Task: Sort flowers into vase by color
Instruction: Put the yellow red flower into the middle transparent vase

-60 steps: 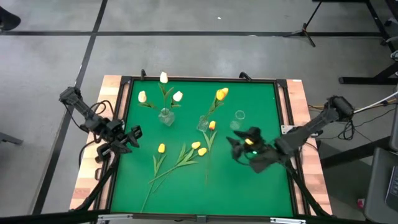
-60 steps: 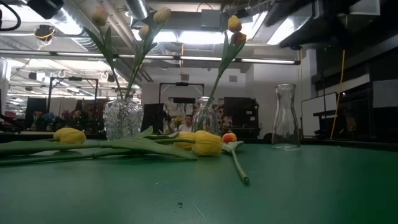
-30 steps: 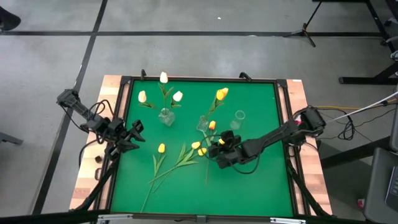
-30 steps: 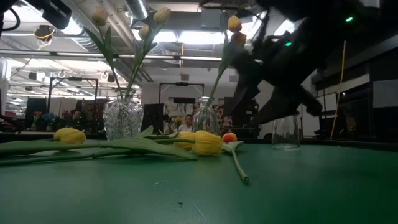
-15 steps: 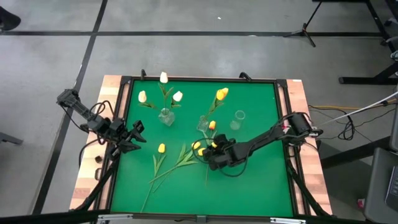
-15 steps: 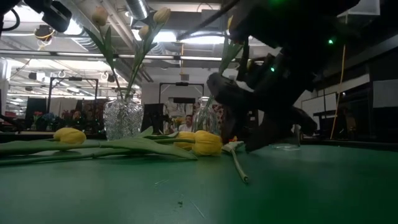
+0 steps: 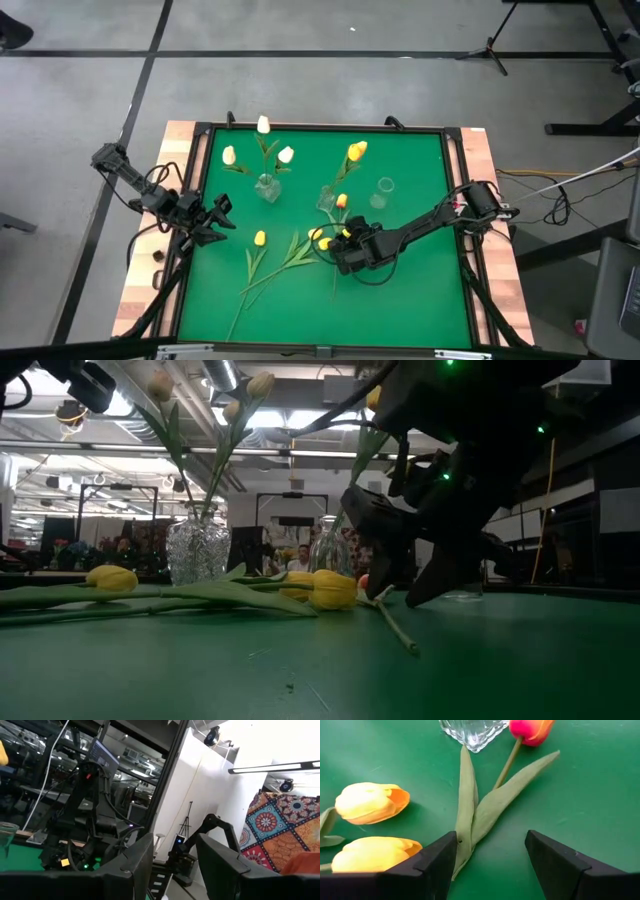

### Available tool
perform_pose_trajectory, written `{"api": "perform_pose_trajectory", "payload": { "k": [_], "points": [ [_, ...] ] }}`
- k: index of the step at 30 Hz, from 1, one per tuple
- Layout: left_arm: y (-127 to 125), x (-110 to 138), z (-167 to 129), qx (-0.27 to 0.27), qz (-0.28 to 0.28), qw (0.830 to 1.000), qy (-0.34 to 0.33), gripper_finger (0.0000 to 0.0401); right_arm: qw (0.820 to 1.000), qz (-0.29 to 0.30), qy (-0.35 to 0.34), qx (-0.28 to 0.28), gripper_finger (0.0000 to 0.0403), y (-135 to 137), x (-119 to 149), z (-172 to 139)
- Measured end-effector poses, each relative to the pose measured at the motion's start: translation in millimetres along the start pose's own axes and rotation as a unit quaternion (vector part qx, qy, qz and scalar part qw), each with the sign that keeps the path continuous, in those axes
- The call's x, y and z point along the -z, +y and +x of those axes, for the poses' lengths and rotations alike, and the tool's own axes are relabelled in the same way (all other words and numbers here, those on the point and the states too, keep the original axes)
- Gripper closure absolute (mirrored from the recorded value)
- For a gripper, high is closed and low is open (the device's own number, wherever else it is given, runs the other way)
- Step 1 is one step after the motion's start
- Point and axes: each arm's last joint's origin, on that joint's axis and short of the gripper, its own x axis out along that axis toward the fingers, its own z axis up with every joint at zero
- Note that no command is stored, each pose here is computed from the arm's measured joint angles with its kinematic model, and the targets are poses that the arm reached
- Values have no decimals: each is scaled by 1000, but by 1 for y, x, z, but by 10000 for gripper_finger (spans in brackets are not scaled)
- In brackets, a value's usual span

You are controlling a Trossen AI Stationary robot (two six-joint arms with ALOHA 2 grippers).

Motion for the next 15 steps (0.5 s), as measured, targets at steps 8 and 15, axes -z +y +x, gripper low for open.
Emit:
{"api": "perform_pose_trajectory", "payload": {
  "k": [8, 15],
  "points": [
    [0, 0, 0, 0, 0, 1000, 1, 254, 1000, 0, -7, 11, 159, -1, 7, 8],
    [0, 1, 0, -1, 4, 1000, 3, 254, 1000, -1, 1, 11, 174, -2, 8, 9]
  ]
}}
